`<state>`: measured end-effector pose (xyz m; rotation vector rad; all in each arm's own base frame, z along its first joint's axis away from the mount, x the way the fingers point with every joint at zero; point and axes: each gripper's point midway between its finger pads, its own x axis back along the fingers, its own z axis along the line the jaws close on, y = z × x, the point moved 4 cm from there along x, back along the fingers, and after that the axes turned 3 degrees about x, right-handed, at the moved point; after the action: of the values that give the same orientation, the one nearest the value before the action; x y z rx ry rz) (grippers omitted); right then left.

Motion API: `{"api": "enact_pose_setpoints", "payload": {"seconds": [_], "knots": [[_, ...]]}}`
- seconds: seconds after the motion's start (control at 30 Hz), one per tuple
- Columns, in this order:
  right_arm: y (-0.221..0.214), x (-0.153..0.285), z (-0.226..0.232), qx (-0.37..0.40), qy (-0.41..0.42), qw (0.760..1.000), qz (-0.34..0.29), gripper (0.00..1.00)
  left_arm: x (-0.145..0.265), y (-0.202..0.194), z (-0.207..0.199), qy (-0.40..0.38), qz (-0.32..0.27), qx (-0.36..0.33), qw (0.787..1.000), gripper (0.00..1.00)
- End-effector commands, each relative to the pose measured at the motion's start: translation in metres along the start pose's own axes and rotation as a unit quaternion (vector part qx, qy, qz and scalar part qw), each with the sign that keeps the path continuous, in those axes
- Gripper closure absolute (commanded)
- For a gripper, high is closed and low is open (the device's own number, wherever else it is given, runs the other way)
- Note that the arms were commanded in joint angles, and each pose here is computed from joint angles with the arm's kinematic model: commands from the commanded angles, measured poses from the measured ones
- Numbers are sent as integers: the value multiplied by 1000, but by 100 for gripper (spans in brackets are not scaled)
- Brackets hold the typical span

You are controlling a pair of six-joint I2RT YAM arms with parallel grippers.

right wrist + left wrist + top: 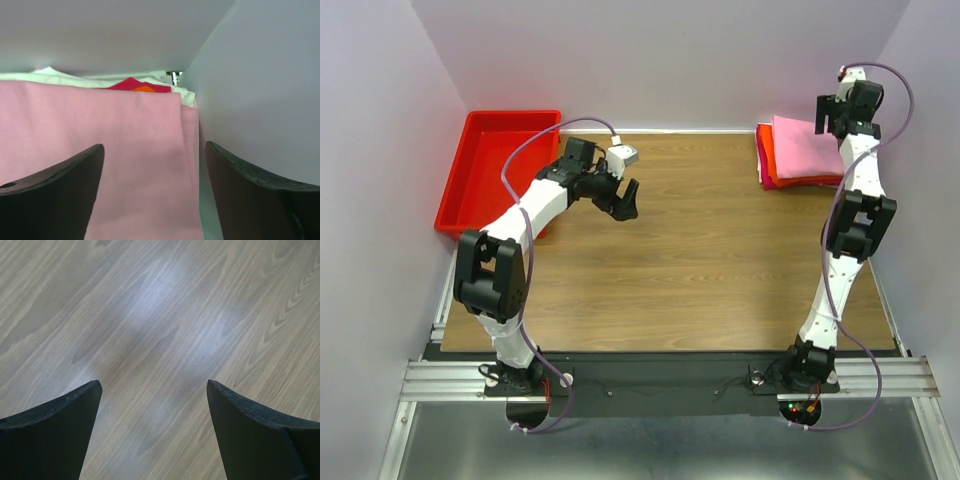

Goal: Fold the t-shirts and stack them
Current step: Neatly place the folded tshirt to the corner

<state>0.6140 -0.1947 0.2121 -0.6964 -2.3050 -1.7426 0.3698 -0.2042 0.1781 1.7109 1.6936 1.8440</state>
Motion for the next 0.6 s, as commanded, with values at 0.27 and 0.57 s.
{"api": "enact_pose_setpoints", "payload": {"seconds": [0.27,0.57], "knots": [[104,154,24,-81,165,975,-121,0,74,64,-7,73,-144,-57,985,1],[45,200,56,-137,222,965,-21,0,104,75,-8,131,-164,-48,977,1]]}}
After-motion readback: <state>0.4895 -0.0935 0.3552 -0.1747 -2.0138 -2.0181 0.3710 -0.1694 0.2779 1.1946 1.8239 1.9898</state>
